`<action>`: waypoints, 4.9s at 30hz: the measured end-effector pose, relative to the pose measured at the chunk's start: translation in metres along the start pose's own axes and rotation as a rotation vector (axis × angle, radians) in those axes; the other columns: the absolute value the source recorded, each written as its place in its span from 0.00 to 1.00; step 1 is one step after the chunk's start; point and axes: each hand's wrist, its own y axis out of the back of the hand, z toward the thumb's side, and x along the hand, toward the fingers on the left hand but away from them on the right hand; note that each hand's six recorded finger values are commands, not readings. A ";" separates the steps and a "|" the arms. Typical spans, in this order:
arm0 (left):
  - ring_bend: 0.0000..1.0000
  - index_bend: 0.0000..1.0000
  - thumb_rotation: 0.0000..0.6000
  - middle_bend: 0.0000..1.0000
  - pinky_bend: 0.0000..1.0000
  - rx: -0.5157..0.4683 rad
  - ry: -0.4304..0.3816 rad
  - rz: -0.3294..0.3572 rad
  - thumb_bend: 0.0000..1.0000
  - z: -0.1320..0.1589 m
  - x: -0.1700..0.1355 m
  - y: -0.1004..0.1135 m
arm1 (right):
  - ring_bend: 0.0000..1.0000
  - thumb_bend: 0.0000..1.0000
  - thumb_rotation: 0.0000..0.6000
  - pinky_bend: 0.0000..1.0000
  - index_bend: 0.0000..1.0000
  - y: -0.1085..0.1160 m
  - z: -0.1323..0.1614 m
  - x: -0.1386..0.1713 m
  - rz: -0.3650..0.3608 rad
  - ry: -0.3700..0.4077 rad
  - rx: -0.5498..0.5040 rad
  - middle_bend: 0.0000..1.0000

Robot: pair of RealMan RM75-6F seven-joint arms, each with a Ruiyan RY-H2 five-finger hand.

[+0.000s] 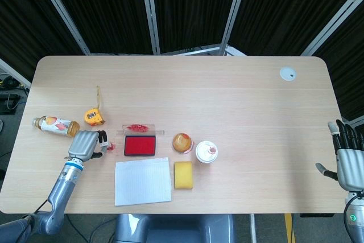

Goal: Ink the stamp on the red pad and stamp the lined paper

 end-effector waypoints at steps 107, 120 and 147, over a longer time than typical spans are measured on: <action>0.84 0.56 1.00 0.55 0.89 0.022 -0.252 -0.092 0.37 0.105 0.071 -0.012 | 0.00 0.00 1.00 0.00 0.00 -0.001 -0.027 -0.015 0.017 -0.113 0.011 0.00; 0.84 0.56 1.00 0.55 0.89 -0.050 -0.312 -0.027 0.37 0.118 0.055 0.025 | 0.00 0.00 1.00 0.00 0.00 0.000 -0.026 -0.014 0.016 -0.109 0.006 0.00; 0.84 0.57 1.00 0.55 0.89 -0.034 -0.367 -0.157 0.37 0.167 -0.005 -0.025 | 0.00 0.00 1.00 0.00 0.00 0.006 -0.033 -0.012 0.009 -0.121 -0.017 0.00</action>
